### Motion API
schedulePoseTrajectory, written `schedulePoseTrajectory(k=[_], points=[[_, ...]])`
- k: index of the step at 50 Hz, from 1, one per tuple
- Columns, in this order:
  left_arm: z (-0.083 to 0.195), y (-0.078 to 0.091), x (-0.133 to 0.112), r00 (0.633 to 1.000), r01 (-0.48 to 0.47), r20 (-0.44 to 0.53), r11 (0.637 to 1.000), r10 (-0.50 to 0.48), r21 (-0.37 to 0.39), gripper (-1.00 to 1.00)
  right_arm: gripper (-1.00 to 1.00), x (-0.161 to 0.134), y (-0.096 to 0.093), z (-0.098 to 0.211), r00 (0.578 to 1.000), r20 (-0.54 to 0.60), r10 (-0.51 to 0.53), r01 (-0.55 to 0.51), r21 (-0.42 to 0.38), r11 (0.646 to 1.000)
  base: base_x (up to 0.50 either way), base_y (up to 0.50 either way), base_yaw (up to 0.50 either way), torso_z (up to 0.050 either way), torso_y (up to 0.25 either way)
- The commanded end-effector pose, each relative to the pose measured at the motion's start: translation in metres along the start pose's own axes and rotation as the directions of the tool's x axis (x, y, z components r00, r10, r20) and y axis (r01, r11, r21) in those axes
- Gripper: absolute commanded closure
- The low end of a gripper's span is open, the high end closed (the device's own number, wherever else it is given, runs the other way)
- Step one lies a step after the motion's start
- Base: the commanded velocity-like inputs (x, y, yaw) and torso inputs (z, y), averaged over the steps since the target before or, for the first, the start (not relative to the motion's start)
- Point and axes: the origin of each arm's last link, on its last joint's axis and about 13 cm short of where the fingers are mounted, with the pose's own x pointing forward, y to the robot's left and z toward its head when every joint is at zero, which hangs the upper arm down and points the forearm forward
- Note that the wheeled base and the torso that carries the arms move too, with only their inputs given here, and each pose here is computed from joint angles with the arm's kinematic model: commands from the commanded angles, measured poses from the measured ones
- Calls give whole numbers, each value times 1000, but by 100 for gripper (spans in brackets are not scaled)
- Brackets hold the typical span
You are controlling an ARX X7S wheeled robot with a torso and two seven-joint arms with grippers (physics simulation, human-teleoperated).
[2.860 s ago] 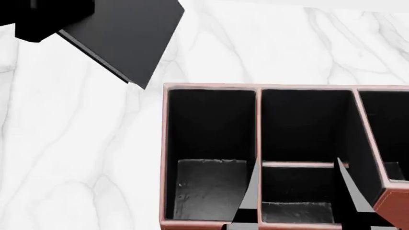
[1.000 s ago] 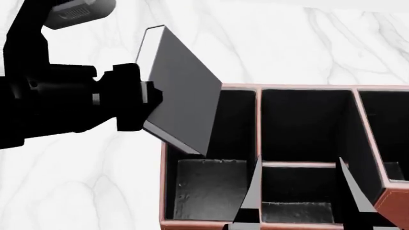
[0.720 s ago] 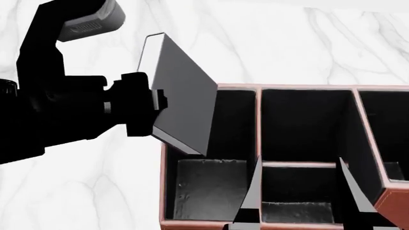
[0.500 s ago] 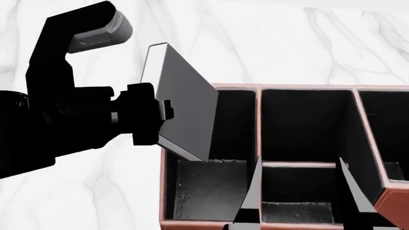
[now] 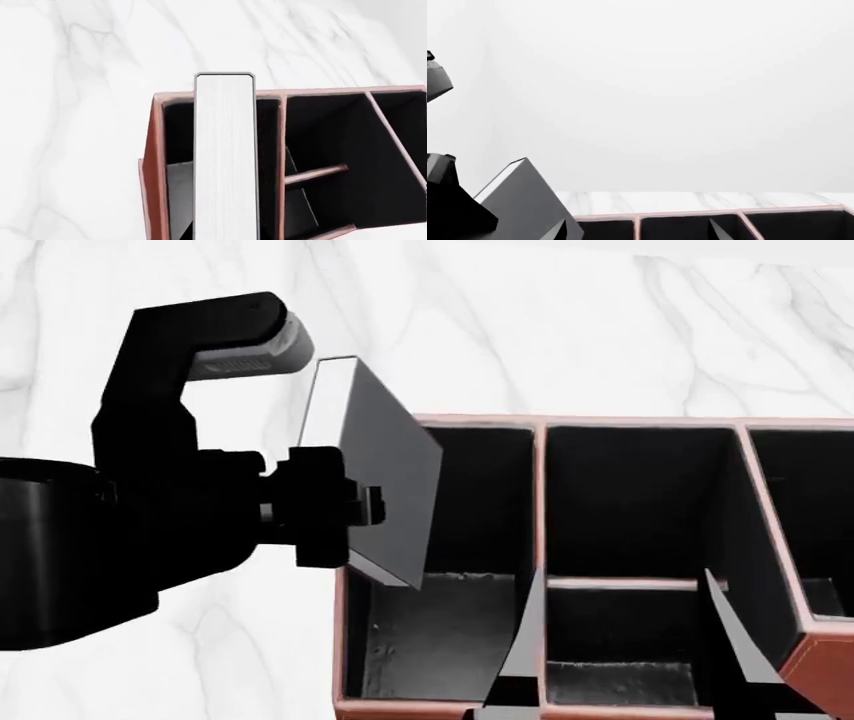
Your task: Pick up the book and place it in the left compartment of the caddy.
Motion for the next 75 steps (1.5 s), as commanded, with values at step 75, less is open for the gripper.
schedulePoseTrajectory(k=[75], points=[[14,-24,61,976,21,-214,998,-32,-53,100,-100,2,0,0,1000,23,5,-5,0,1000,0,0,0,0,2]])
